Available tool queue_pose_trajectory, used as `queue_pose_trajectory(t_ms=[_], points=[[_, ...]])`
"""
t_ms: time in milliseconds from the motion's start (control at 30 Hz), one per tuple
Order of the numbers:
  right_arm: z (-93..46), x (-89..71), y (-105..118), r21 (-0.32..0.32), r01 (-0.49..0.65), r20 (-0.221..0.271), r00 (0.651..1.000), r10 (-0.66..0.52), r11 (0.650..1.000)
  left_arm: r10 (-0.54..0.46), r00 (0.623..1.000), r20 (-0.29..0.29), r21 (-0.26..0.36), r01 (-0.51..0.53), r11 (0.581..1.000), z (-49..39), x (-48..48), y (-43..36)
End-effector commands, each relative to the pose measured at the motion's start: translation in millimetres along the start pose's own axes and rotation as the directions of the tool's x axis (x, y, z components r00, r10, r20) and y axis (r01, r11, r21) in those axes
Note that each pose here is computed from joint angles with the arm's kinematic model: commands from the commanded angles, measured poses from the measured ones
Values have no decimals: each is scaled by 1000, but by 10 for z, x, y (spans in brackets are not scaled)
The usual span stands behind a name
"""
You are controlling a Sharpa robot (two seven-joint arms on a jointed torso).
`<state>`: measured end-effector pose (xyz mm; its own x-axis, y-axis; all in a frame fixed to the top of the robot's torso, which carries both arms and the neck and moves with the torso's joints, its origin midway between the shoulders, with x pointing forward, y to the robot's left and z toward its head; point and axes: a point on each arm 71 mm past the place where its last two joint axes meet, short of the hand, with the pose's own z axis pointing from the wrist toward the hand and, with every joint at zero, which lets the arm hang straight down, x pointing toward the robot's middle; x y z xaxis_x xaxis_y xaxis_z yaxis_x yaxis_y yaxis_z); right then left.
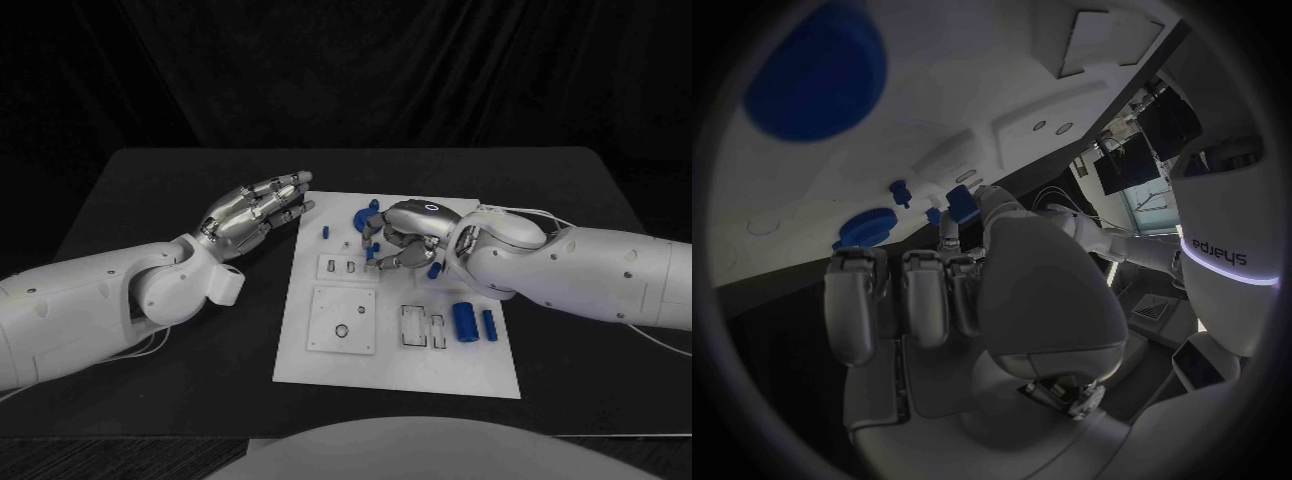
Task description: Assemble the parts on the task board
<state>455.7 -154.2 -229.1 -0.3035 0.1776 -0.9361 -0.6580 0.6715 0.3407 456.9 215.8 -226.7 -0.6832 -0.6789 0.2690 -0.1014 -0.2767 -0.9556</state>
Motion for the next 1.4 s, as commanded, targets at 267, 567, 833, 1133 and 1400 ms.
queue_pose_trajectory(t_ms=[267, 567, 833, 1133, 1400], points=[[28, 84, -23, 34, 25, -29, 999, -24, 999, -6, 1000, -8, 5, 6, 1000, 23, 19, 7], [33, 149, -49, 41, 26, -31, 999, -24, 999, -8, 1000, -12, 2, 8, 1000, 33, 21, 12], [38, 163, -56, 41, 26, -23, 999, -25, 999, -9, 1000, -12, 1, 9, 1000, 32, 17, 13], [44, 175, -53, 38, 25, -26, 999, -24, 999, -10, 1000, -15, 0, 10, 1000, 38, 21, 16], [45, 187, -54, 38, 24, -35, 999, -23, 999, -10, 1000, -15, 0, 10, 1000, 37, 18, 16]])
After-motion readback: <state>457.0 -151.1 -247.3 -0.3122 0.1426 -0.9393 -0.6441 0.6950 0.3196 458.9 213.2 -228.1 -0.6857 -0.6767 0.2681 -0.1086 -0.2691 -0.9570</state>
